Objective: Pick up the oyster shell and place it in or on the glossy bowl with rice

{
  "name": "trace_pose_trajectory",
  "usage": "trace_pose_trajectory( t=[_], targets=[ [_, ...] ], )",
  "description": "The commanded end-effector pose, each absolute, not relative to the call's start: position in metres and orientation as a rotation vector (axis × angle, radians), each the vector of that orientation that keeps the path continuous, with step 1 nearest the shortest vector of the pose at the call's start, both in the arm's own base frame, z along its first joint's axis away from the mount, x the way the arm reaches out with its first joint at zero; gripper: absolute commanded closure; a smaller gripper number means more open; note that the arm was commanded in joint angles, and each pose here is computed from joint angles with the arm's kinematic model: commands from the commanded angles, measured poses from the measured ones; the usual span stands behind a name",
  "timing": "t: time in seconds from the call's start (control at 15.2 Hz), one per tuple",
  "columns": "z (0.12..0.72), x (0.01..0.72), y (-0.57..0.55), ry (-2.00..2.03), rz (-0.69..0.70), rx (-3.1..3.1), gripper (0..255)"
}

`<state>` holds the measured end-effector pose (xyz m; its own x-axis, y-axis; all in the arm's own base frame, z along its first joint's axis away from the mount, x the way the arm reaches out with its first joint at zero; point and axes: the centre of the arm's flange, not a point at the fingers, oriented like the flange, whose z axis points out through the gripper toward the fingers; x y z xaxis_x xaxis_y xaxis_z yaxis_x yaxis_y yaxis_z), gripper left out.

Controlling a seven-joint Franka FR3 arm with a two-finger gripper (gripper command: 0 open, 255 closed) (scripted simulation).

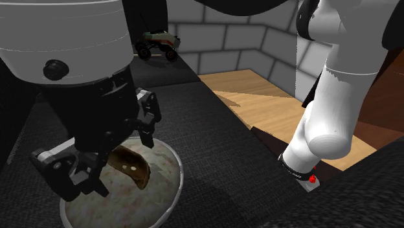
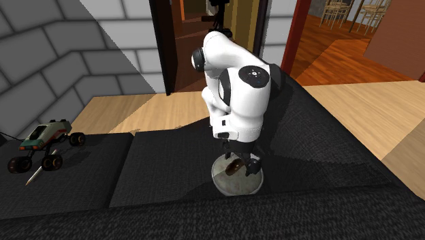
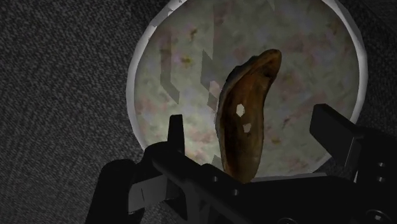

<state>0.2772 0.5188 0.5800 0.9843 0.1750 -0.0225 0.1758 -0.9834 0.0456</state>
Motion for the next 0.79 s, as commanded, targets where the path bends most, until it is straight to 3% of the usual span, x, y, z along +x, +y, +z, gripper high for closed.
trace_pose_trajectory(
  t=[0.0, 0.26, 0.73],
  targets=[
    [0.58, 0.276, 0.518, 0.273, -0.029, 3.082, 0],
    [0.63, 0.277, 0.521, 0.273, -0.029, 3.082, 0],
    [0.63, 0.277, 0.521, 0.273, -0.029, 3.082, 0]
  ],
)
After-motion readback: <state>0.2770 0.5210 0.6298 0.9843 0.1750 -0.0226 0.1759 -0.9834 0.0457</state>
